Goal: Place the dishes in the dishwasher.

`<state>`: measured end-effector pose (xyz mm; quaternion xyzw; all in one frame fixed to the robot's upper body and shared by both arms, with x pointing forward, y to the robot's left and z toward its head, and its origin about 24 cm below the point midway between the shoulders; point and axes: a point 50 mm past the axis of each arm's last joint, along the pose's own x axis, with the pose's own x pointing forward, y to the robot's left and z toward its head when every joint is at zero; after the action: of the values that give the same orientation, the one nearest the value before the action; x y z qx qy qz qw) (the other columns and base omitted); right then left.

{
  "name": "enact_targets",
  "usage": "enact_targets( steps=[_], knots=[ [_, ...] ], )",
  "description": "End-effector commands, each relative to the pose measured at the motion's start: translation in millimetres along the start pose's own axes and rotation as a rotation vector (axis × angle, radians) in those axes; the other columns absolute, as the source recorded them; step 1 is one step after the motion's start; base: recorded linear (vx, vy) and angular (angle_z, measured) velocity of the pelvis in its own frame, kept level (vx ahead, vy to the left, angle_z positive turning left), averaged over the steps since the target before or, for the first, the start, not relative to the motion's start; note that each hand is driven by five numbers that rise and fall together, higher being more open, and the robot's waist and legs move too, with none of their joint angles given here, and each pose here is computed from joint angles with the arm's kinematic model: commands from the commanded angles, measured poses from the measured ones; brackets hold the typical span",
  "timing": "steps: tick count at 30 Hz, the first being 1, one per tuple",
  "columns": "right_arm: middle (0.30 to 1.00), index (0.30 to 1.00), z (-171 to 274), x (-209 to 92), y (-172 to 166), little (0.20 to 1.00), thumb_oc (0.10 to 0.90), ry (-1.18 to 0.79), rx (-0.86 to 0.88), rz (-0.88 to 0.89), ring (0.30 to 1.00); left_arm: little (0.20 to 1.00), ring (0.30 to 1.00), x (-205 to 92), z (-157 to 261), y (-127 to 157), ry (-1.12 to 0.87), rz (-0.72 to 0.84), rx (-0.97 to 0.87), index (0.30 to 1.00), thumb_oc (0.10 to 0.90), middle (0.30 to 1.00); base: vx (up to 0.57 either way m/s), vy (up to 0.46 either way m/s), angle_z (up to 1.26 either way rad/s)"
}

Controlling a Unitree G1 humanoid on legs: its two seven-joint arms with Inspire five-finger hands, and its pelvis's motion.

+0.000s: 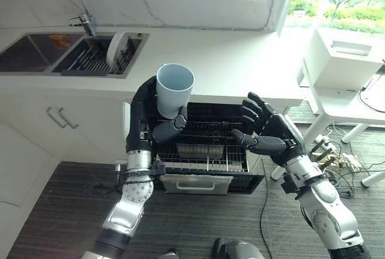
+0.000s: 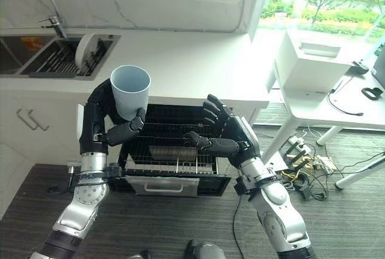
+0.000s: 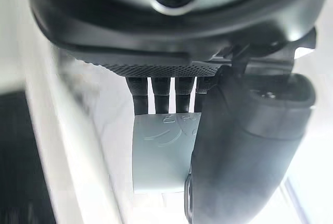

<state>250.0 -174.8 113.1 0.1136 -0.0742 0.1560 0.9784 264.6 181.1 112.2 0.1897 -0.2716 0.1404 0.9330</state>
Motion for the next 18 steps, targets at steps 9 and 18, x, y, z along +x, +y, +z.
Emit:
enact_targets(
  steps=[9,18],
  knots=[
    [0.900,0.900,58.6,20.8,27.0,0.900,0.800,-0.303,0.079,0.133,0.900,0.300,0.300,17.0,43.9,-7.5,-0.433,0.038,0.169,0.300,0.400,0.300,0.02,-0.008,-0.02],
    [0.900,0.900,60.3,28.1,42.3,0.900,0.800,-0.287,0.145,0.209,0.900,0.300,0.300,7.8,38.3,-23.1,-0.418,-0.038,0.161,0.300,0.400,0.300,0.01,-0.004,-0.03]
  ],
)
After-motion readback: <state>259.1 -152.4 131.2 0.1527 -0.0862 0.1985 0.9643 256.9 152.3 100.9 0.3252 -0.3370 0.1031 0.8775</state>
